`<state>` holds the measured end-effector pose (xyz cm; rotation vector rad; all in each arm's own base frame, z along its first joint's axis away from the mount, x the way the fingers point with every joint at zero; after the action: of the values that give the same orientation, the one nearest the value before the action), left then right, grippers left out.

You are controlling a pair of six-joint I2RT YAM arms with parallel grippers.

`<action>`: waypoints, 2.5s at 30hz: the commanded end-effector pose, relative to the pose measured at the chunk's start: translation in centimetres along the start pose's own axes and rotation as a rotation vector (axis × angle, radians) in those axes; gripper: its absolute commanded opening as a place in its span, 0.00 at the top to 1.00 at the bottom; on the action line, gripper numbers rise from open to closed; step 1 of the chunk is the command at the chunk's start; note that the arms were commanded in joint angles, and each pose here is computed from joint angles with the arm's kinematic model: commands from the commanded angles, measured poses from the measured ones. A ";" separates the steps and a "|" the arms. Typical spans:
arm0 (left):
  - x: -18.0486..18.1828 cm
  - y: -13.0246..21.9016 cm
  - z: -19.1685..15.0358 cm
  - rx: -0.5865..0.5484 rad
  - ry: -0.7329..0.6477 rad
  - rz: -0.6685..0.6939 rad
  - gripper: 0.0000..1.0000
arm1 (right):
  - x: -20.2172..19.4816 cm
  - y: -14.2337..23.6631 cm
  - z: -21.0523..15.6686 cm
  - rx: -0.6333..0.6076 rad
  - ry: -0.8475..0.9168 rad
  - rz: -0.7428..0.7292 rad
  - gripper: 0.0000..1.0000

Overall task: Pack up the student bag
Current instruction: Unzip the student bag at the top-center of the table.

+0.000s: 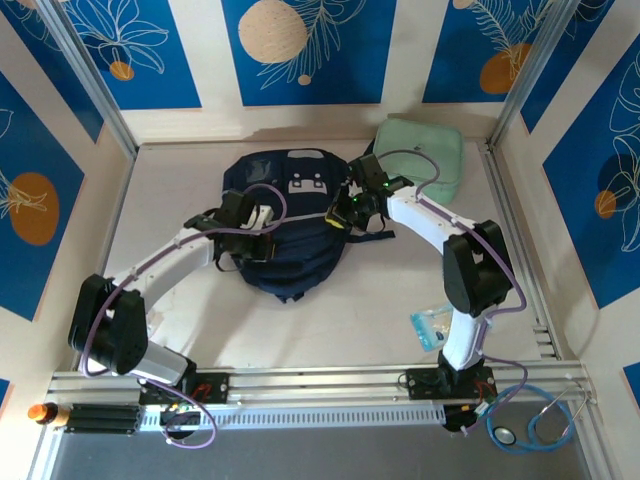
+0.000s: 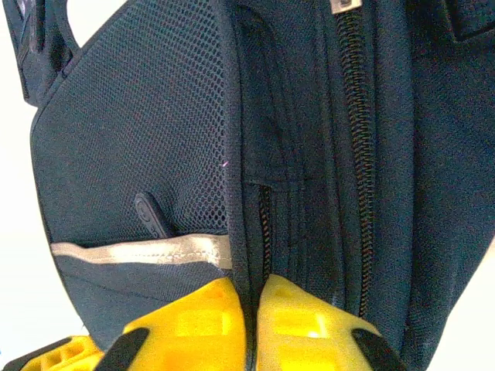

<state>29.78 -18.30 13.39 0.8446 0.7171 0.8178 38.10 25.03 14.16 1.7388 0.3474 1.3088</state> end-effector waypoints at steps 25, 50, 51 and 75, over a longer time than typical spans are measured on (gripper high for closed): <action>-11.8 -1.8 4.5 -0.002 -0.055 -0.350 1.00 | -1.7 -0.2 -5.3 -0.045 -0.199 -0.032 0.61; -0.5 1.0 -2.8 0.336 -0.220 0.016 1.00 | -3.5 0.0 -0.9 -0.194 -0.159 -0.124 0.91; 0.4 1.0 -3.0 0.348 -0.222 0.046 1.00 | -3.5 0.0 -0.8 -0.195 -0.154 -0.123 0.91; 4.0 4.2 5.2 -0.090 0.010 0.206 0.25 | -6.1 6.6 -0.7 -0.306 0.156 -0.194 0.38</action>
<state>34.30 -15.95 15.66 0.9438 0.6571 0.9549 34.13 21.75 15.87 1.4305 0.3340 1.3665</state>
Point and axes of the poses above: each hand's point on the last joint's axis, 136 mm out from that joint toward the fingers, its own y axis back along the fingers, its own x axis along the line the jaws close on, z = x × y, the point moved 2 cm from there along y, back along the fingers, and after that the axes turned 13 degrees about -y, right-handed, at the moved point
